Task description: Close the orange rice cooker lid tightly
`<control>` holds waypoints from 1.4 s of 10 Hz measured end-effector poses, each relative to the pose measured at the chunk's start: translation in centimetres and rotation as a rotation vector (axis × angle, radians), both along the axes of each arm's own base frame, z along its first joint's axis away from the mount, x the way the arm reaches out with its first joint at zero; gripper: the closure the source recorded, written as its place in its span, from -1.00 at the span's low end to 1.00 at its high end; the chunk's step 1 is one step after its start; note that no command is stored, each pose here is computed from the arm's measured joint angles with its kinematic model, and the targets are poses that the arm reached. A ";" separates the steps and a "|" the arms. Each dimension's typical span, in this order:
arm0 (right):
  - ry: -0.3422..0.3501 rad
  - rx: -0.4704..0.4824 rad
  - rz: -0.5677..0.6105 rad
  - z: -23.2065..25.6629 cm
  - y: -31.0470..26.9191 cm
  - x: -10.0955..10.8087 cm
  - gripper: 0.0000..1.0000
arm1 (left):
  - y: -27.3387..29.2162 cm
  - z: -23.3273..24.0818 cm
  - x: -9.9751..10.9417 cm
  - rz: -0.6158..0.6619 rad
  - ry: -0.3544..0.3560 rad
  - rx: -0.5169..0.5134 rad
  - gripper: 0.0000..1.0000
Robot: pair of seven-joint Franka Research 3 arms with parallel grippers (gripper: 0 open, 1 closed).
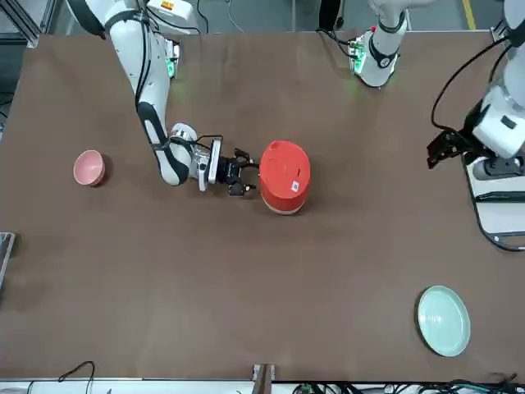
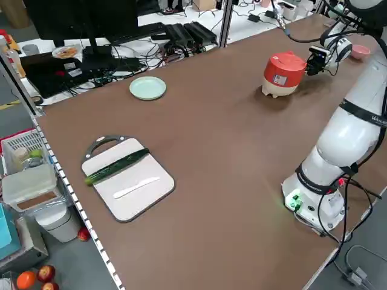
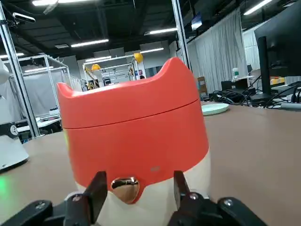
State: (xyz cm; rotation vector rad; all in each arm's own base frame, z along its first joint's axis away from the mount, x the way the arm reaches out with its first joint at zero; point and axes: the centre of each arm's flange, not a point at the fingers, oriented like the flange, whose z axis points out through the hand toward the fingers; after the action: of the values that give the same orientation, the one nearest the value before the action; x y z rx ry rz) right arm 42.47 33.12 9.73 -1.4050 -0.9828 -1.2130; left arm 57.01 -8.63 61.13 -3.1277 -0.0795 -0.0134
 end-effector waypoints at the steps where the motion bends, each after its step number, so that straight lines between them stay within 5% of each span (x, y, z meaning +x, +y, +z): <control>1: 0.000 0.000 0.000 0.0 0.0 0.0 -0.15 | -0.3 -0.2 -0.1 -0.001 0.004 0.001 -1.00; 7: 0.001 -0.001 0.000 0.0 0.0 0.0 0.17 | 1.8 0.0 0.3 0.034 -0.004 0.001 -1.00; 14: 0.001 -0.002 -0.004 -0.1 -0.2 0.1 0.18 | 4.8 -0.2 0.6 0.073 -0.001 0.001 -1.00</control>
State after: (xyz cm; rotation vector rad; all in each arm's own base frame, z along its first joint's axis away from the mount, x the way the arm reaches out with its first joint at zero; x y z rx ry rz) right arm 42.56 32.92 9.67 -1.4099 -0.9816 -1.2148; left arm 57.62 -3.87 60.97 -3.1211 -0.1928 -0.0137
